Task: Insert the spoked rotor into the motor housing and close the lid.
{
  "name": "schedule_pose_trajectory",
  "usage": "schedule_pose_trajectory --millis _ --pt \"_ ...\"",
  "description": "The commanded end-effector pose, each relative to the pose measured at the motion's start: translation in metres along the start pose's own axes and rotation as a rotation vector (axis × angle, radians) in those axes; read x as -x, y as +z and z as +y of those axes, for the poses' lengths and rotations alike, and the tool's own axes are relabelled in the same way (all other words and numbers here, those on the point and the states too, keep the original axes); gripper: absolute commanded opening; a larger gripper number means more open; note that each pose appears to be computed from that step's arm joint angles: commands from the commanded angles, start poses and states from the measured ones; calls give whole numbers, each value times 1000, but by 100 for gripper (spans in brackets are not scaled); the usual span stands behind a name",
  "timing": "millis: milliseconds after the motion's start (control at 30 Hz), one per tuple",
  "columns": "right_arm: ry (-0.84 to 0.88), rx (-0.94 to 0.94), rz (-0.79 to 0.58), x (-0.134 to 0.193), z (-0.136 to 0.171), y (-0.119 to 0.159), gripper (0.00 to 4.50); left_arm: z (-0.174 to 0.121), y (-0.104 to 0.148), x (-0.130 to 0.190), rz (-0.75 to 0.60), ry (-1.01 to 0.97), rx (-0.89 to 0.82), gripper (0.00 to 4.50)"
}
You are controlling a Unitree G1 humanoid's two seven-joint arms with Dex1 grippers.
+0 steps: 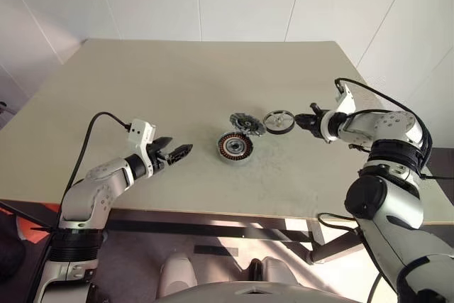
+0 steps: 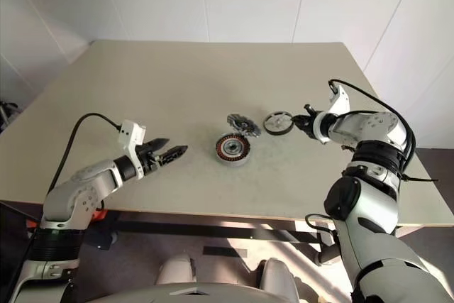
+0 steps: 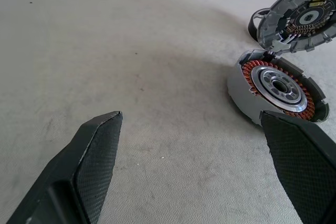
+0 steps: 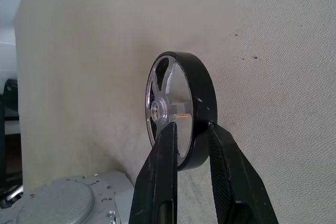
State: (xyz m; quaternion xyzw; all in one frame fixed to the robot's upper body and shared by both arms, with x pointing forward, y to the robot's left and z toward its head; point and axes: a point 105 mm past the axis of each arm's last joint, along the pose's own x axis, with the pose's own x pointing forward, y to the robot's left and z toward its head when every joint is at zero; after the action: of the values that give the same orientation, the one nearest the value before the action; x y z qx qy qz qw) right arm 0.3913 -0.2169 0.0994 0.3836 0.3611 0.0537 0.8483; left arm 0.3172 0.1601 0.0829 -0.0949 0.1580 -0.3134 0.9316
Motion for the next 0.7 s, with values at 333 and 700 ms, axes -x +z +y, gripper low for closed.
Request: schedule_pose_trajectory --millis 333,700 --pt "59 -5 -1 -8 17 -7 98 2 16 3 -38 10 -54 443" --pt "31 -18 11 -20 9 -22 98 3 14 3 -26 15 -65 443"
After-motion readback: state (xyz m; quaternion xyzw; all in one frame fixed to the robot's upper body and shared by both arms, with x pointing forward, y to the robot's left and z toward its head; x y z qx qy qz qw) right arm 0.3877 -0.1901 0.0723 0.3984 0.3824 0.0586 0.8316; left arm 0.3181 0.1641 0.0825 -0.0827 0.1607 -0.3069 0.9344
